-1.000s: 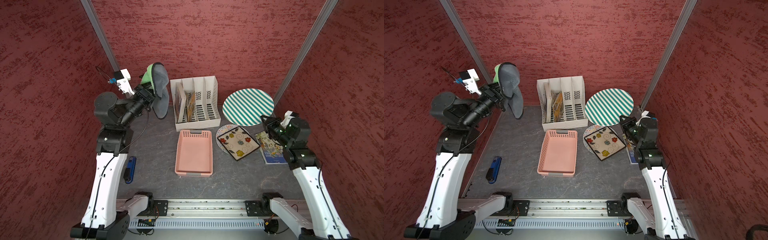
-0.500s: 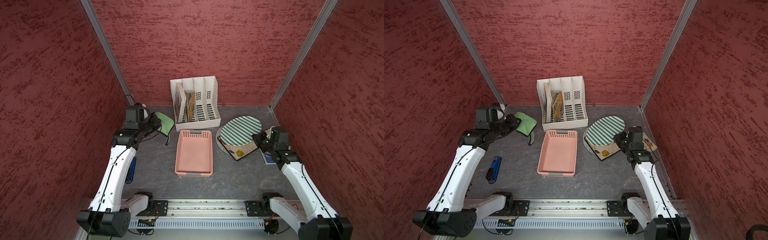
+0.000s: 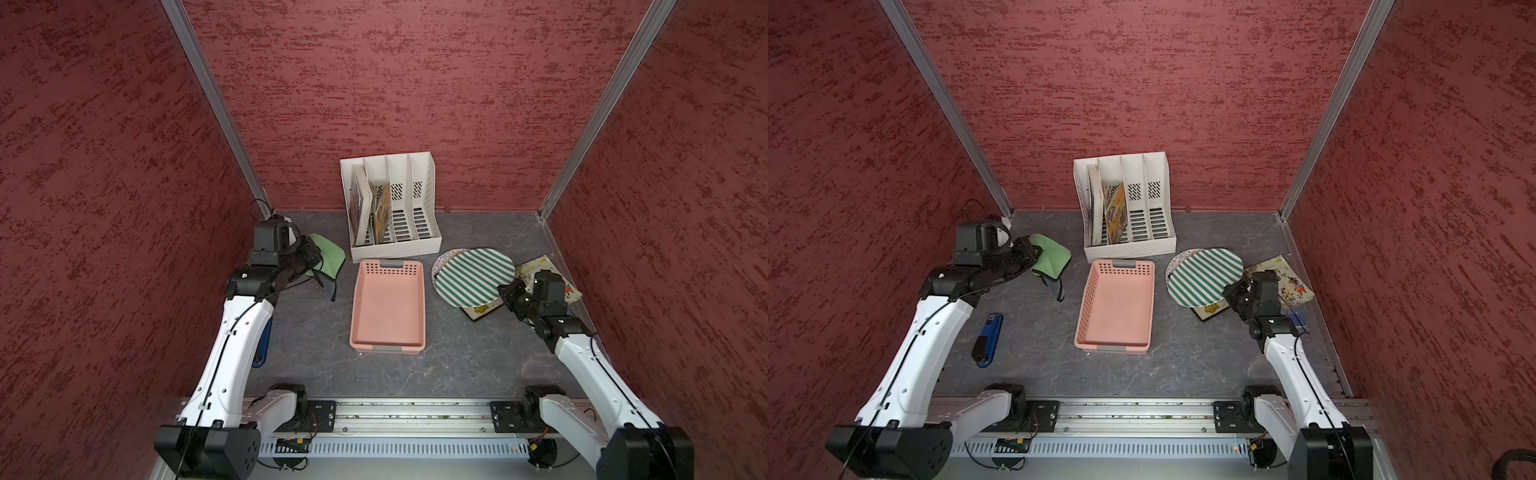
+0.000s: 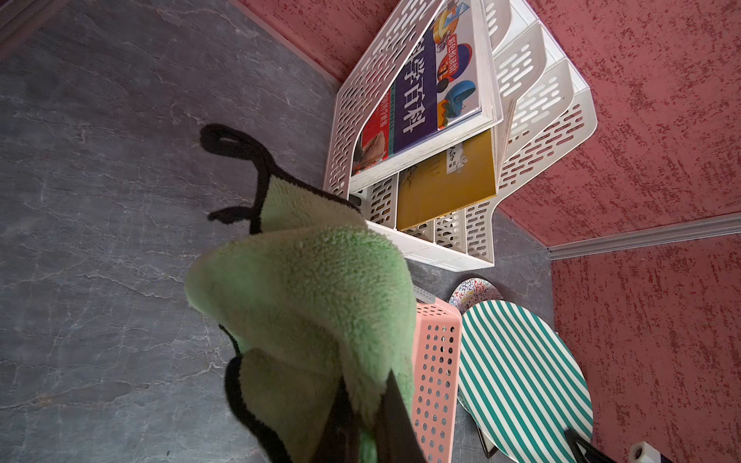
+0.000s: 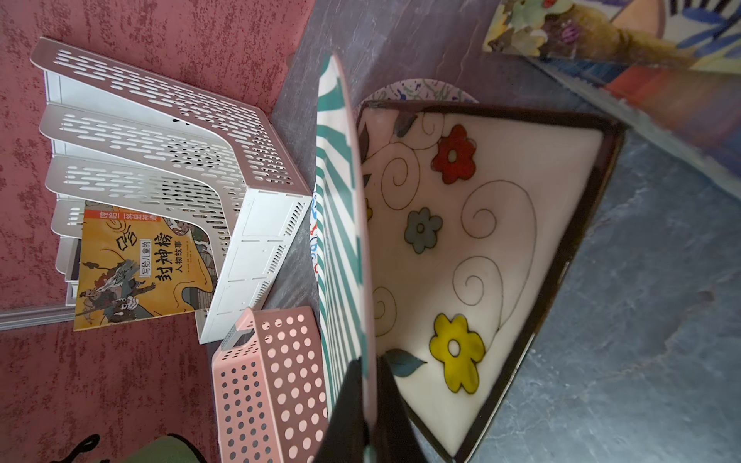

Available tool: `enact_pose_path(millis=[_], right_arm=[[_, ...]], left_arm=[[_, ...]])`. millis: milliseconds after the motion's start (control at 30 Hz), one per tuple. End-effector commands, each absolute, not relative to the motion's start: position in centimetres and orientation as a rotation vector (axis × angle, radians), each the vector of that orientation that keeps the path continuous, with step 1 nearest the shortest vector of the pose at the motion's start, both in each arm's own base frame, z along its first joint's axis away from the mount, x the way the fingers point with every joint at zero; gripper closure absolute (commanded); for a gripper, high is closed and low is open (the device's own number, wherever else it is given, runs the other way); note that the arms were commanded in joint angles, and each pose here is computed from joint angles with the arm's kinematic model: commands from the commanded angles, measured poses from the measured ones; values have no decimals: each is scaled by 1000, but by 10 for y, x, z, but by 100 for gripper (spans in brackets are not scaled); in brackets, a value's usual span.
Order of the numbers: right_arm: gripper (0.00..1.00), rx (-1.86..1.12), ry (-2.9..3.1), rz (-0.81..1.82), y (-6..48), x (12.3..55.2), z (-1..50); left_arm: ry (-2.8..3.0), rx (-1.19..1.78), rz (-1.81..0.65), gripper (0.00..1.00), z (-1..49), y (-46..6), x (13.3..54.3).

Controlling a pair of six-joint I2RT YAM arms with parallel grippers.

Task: Wipe the wet plate dry
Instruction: Place the plate on the plate.

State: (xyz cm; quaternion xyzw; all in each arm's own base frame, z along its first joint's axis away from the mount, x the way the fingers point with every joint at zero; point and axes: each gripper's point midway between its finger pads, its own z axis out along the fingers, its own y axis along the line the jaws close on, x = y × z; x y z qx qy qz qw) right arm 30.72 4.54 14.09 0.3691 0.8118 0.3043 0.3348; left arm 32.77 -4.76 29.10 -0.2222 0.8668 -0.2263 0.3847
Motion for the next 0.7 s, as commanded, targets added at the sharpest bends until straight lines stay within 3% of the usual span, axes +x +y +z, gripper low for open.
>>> enact_pose_path(millis=[0,400,567,667], right_arm=[[91,1080,2210,697,37,290,102],[74,1173,2282,584,28,274,66],[47,1101,2266,545,23,284,84],[38,1058,2252,478,14,289,103]], left_arm=[[2146,-553,-603,100,309,-47,335],[2145,-556,-610,100,316,-47,332],[2161,-569,-601,100,305,-46,335],[2177,-587,-585,100,292,-43,341]])
